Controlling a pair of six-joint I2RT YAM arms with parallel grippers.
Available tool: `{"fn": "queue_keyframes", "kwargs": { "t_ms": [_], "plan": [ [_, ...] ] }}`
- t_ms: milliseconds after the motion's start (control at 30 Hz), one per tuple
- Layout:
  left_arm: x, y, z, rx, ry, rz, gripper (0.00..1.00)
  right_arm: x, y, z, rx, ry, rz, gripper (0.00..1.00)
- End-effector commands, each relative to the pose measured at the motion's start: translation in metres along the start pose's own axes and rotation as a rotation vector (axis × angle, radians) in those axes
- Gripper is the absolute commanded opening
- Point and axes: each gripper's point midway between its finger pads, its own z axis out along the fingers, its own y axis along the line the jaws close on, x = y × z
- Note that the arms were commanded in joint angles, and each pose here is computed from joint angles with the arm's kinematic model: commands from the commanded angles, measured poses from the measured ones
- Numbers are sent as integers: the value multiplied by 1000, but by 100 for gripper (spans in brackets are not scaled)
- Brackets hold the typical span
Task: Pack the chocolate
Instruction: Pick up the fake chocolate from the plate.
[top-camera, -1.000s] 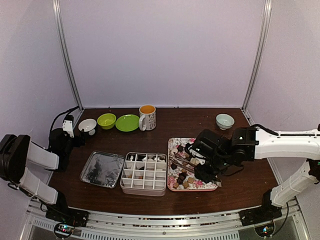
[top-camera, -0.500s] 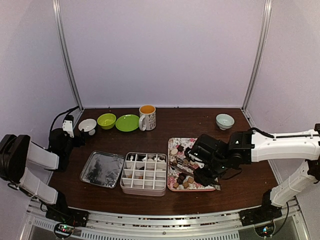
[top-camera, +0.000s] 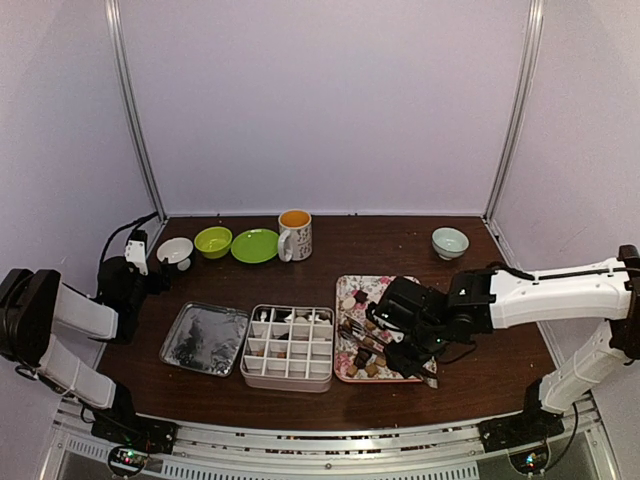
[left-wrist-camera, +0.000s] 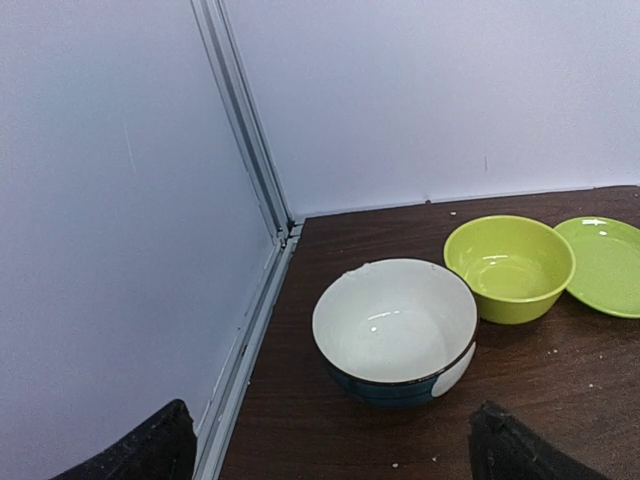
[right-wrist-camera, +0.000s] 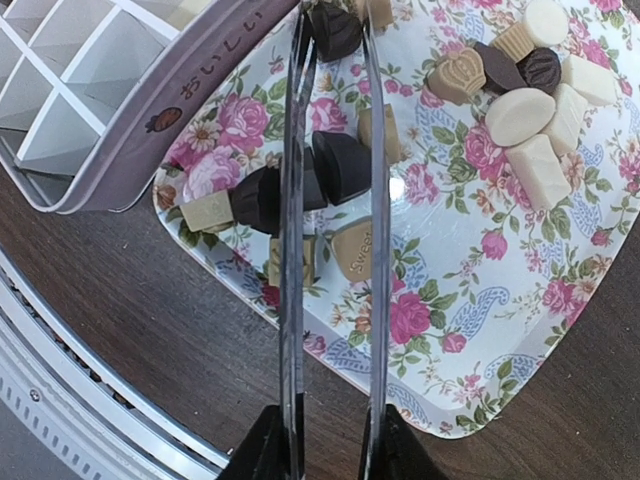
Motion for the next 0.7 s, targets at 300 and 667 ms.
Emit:
{"fn": "queue_keyframes", "kwargs": {
  "t_ms": [300, 667],
  "plan": [
    [-21, 6, 3, -20, -70, -18, 98, -25, -16, -32, 50, -147, 39, 22],
    [-21, 6, 3, -20, -69, -18, 98, -37, 2, -63, -82, -227, -3, 21]
  ]
}}
